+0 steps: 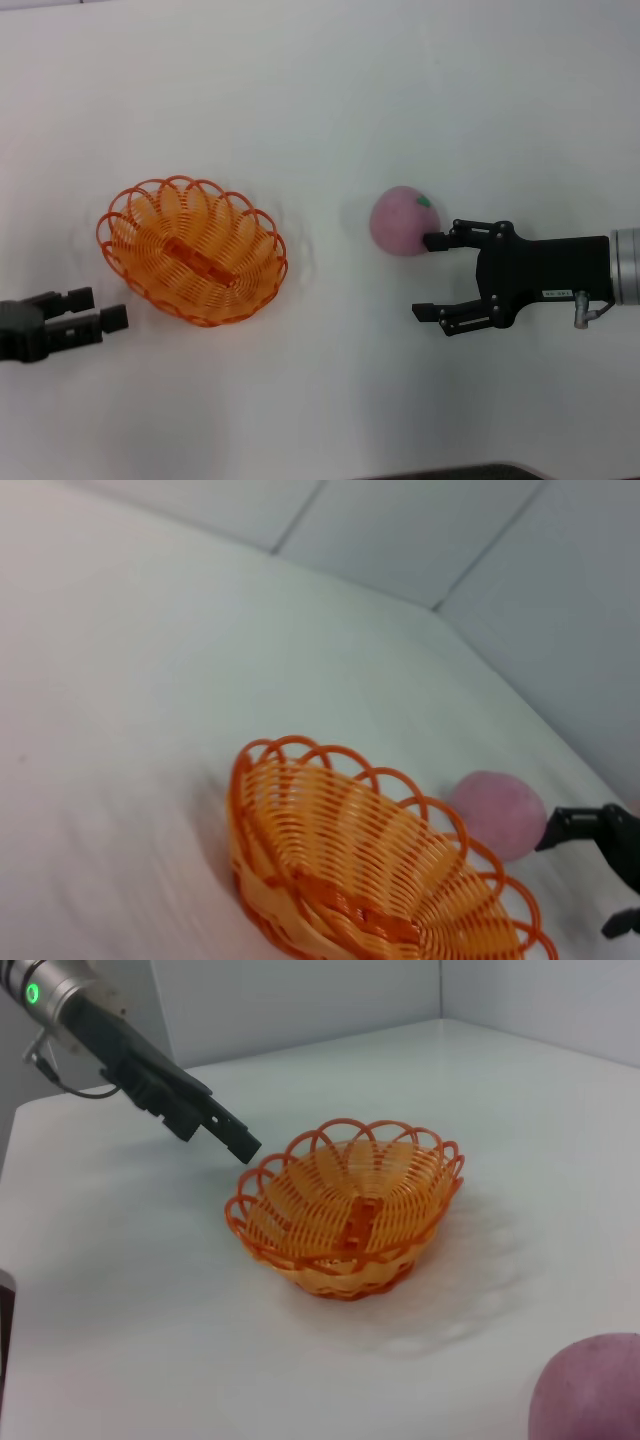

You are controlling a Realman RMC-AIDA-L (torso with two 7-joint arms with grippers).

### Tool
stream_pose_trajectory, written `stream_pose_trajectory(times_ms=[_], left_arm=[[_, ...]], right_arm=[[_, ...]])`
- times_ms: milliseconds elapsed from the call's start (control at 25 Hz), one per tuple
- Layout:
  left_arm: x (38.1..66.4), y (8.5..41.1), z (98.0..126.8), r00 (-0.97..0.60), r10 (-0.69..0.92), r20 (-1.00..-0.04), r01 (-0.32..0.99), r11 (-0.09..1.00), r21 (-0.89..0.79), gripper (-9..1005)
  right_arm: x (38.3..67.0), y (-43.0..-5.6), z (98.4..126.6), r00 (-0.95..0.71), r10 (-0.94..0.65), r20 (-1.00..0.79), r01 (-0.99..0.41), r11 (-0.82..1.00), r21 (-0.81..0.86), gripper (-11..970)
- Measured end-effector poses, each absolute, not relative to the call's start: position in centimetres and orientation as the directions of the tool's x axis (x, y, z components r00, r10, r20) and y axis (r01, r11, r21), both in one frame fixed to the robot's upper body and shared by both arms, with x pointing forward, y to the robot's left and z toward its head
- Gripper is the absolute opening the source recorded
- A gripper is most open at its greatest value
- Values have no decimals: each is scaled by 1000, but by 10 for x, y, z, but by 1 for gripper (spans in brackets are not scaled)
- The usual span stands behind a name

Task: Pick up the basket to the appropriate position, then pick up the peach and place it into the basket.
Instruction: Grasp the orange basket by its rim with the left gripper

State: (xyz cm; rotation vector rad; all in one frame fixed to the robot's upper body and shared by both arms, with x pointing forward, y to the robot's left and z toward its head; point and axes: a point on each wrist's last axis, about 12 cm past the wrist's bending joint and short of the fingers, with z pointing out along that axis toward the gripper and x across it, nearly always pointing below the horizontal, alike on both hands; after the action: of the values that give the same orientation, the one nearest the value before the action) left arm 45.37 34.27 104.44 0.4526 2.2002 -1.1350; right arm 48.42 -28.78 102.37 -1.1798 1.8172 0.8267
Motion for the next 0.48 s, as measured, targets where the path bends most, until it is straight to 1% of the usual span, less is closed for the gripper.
stream_pose_trajectory(times_ms=[40, 120, 280, 480], left_arm=[[458, 342, 1046, -772, 9, -636, 526, 572, -630, 903], [462, 341, 1049, -781, 6, -625, 518, 565, -642, 904], [470, 340, 1053, -779, 16, -626, 523, 566, -637, 903], [490, 348, 1057, -800, 10, -600, 460, 652, -603, 902]], right_arm=[[484, -288, 1024, -246, -409, -879, -931, 352, 96, 958], [484, -288, 1023, -247, -409, -878, -931, 353, 97, 958], [484, -287, 1023, -249, -409, -878, -930, 353, 100, 958], [484, -287, 1023, -250, -409, -878, -930, 354, 100, 958]])
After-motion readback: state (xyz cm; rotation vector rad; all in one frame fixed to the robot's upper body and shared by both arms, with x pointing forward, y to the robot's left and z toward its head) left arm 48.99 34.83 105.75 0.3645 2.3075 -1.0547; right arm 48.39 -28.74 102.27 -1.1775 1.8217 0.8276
